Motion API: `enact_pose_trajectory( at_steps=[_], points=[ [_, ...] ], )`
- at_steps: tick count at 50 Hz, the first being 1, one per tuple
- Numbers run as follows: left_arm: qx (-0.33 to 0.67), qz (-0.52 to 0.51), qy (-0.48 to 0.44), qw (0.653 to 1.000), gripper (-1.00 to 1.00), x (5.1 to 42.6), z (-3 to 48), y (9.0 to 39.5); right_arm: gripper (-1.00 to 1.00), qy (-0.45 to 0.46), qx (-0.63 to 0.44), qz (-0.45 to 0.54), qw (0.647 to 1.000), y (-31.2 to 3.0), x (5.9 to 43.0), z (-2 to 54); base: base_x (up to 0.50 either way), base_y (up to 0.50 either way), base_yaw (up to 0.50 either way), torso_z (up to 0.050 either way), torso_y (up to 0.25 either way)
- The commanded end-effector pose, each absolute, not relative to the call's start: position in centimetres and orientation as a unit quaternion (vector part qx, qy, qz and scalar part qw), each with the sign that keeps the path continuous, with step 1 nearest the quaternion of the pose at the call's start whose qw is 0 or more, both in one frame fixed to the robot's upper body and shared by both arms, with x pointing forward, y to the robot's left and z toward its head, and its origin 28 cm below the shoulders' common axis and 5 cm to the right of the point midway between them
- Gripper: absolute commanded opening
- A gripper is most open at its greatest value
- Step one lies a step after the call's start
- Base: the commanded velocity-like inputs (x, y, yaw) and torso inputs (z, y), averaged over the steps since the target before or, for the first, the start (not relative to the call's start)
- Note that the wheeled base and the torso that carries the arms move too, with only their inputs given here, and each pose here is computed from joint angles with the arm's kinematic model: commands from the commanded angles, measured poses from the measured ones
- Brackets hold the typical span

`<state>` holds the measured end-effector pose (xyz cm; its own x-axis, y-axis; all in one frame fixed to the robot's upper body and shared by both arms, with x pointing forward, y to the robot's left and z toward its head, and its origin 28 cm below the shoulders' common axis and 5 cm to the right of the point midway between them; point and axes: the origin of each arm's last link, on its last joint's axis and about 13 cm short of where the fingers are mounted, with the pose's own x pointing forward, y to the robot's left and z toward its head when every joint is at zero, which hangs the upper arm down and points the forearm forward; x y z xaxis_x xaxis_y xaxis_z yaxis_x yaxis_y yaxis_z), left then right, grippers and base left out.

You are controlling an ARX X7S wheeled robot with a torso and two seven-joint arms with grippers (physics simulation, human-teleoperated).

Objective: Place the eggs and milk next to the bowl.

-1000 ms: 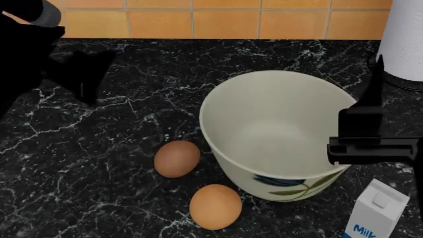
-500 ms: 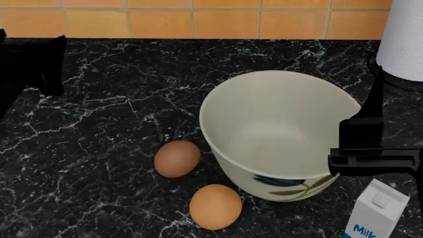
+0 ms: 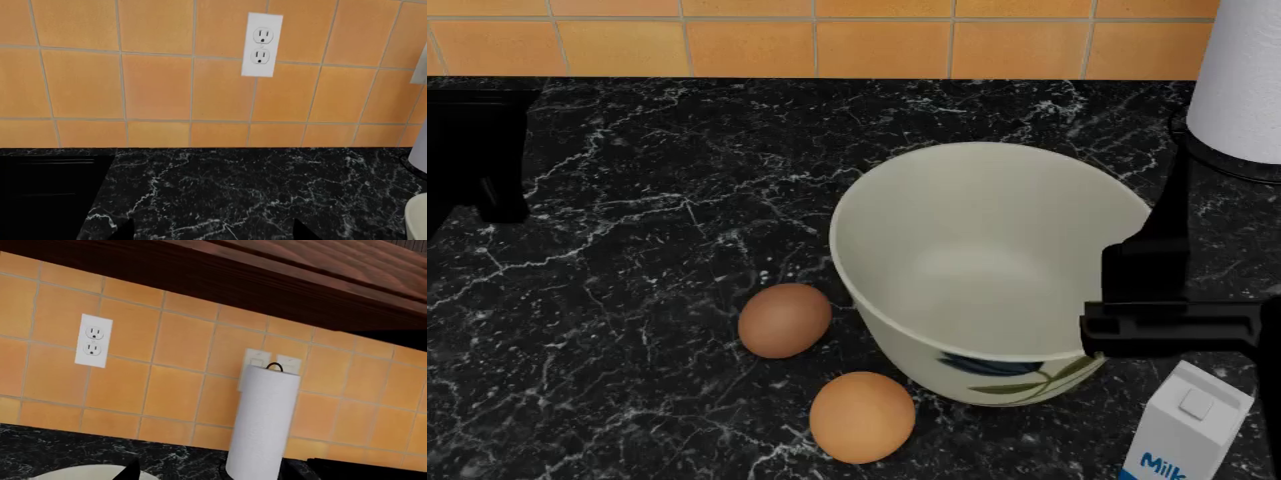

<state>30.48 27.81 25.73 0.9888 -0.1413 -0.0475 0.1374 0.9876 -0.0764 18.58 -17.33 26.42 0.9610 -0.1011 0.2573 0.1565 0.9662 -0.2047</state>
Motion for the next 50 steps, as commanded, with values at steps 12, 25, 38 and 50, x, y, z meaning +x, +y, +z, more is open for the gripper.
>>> enact_pose_trajectory(
  at_steps=[12, 25, 38, 50],
  points=[
    [-0.038, -0.081, 0.032, 0.995, 1.00, 30.5, 24.6, 27.7, 1.00, -0.036, -0.113, -0.054, 0.991, -17.8, 14.3, 27.8, 0.00, 0.00, 0.00, 0.000, 0.000],
    [-0.034, -0.090, 0.035, 0.995, 1.00, 30.9, 24.3, 27.3, 1.00, -0.008, -0.108, -0.031, 0.994, -18.3, 12.4, 27.8, 0.00, 0.00, 0.00, 0.000, 0.000],
    [-0.034, -0.098, 0.036, 0.994, 1.00, 30.9, 24.1, 26.9, 1.00, 0.023, -0.102, 0.003, 0.995, -18.9, 10.6, 27.3, 0.00, 0.00, 0.00, 0.000, 0.000],
    [-0.029, -0.101, 0.037, 0.994, 1.00, 30.9, 23.8, 26.7, 1.00, 0.050, -0.093, 0.021, 0.994, -19.3, 9.2, 26.9, 0.00, 0.00, 0.00, 0.000, 0.000]
  ],
)
